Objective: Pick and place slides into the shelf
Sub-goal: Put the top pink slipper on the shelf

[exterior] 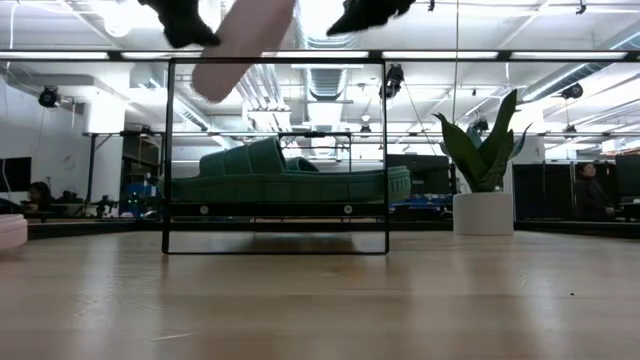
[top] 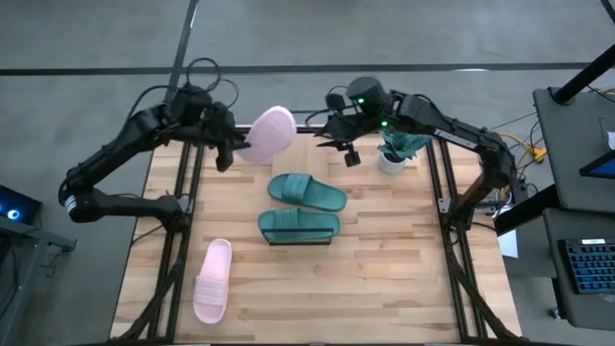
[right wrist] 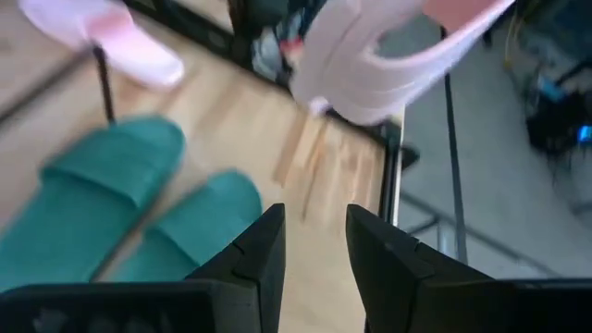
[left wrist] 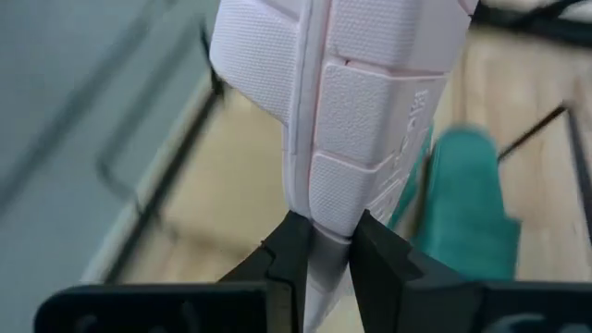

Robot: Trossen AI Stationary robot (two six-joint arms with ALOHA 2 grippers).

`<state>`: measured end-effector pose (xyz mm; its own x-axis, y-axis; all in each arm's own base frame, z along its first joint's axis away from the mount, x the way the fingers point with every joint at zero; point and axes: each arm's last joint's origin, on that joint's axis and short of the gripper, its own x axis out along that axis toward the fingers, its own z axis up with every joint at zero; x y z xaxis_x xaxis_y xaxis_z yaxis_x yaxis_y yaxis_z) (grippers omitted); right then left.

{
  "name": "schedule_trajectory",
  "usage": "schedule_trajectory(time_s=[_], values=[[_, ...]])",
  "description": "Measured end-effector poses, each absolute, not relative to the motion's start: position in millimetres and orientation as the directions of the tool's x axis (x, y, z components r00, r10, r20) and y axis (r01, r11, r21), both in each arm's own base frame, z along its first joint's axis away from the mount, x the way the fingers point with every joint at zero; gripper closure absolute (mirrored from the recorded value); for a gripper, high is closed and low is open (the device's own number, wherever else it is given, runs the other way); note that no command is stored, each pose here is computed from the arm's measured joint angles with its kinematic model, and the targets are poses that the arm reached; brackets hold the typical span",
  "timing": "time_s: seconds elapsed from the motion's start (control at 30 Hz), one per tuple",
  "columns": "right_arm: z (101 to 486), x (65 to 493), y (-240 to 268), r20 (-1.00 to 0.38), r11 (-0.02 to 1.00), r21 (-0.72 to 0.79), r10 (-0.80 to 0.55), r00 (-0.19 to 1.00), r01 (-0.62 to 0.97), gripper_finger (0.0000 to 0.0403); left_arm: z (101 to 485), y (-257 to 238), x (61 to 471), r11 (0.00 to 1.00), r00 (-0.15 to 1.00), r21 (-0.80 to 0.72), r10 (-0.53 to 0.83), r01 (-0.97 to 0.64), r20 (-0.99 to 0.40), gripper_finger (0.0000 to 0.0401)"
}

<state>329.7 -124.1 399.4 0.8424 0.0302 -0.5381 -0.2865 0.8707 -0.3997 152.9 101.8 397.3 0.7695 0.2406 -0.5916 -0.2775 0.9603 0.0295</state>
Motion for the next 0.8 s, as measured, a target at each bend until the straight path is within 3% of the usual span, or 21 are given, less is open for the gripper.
schedule_trajectory(time_s=[0.17, 0.27, 0.4, 0.53, 0.8], values=[[429.4, 310.6, -110.6, -0.408, 0.84, -0.434, 0.139, 0.902, -0.326, 0.0296, 410.8, 93.3, 154.2, 0.985, 0.908, 0.147, 0.145, -0.093, -0.394, 0.0359], [445.0, 300.3, -101.3, -0.322, 0.799, -0.464, 0.251, 0.913, -0.383, 0.0296, 411.3, 87.2, 156.2, 0.96, 0.962, 0.251, -0.052, 0.122, -0.267, 0.0359], [461.1, 288.3, -85.6, -0.226, 0.695, -0.536, 0.429, 0.875, -0.48, 0.0296, 405.8, 81.5, 158.6, 0.827, 0.937, 0.443, -0.323, 0.346, -0.129, 0.0359], [473.8, 281.5, -65.7, -0.166, 0.584, -0.65, 0.516, 0.84, -0.487, 0.0296, 399.8, 81.6, 162.2, 0.713, 0.903, 0.603, -0.428, 0.359, -0.031, 0.0359], [478.5, 291.9, -31.4, -0.145, 0.376, -0.855, 0.486, 0.862, -0.356, 0.0296, 380.7, 90.7, 176.2, 0.672, 0.871, 0.675, -0.483, 0.303, 0.09, 0.0359]])
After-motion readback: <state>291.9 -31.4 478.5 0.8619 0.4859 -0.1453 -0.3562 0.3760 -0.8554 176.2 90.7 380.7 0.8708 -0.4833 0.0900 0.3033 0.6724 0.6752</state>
